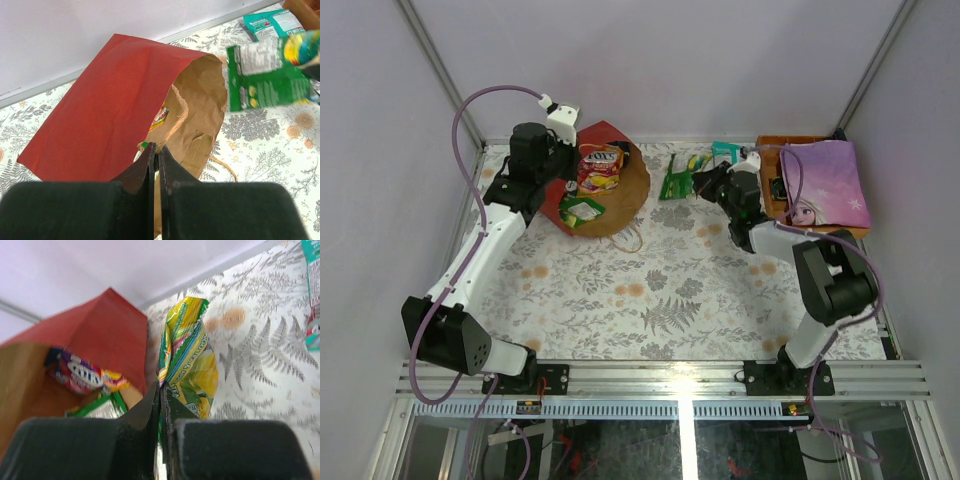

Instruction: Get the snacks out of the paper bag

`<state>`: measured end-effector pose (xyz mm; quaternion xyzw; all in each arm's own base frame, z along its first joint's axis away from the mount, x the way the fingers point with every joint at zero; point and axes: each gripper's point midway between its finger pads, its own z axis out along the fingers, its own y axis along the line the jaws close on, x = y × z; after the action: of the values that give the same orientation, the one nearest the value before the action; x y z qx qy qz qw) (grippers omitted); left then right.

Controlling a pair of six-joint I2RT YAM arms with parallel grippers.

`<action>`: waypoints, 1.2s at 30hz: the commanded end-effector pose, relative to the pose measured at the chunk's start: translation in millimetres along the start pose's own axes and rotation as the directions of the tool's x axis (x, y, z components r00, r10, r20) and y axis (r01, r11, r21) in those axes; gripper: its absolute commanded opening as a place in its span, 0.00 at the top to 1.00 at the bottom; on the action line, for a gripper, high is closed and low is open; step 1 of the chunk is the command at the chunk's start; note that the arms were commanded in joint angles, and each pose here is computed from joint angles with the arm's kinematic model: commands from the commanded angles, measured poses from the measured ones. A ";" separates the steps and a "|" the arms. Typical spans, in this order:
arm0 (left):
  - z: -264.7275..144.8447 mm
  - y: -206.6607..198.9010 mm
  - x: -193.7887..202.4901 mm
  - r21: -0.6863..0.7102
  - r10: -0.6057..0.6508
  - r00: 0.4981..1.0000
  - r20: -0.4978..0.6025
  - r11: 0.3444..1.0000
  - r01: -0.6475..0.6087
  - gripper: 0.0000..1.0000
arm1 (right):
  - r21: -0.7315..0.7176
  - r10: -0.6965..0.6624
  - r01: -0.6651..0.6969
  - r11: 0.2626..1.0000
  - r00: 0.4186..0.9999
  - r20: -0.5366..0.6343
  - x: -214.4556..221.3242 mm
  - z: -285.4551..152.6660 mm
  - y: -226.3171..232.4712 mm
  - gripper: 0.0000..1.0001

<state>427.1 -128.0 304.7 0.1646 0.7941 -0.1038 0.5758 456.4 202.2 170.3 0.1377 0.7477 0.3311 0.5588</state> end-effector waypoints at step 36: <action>1.2 -2.4 -36.3 0.009 -0.007 0.993 0.119 1.000 0.006 1.00 | 0.200 -0.420 0.447 0.872 0.893 -0.162 -31.6 34.7 0.6 0.06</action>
<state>428.4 -126.1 306.4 0.1606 0.7929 -0.0991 0.5793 474.8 196.7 186.7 0.2014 0.7688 0.2321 0.5608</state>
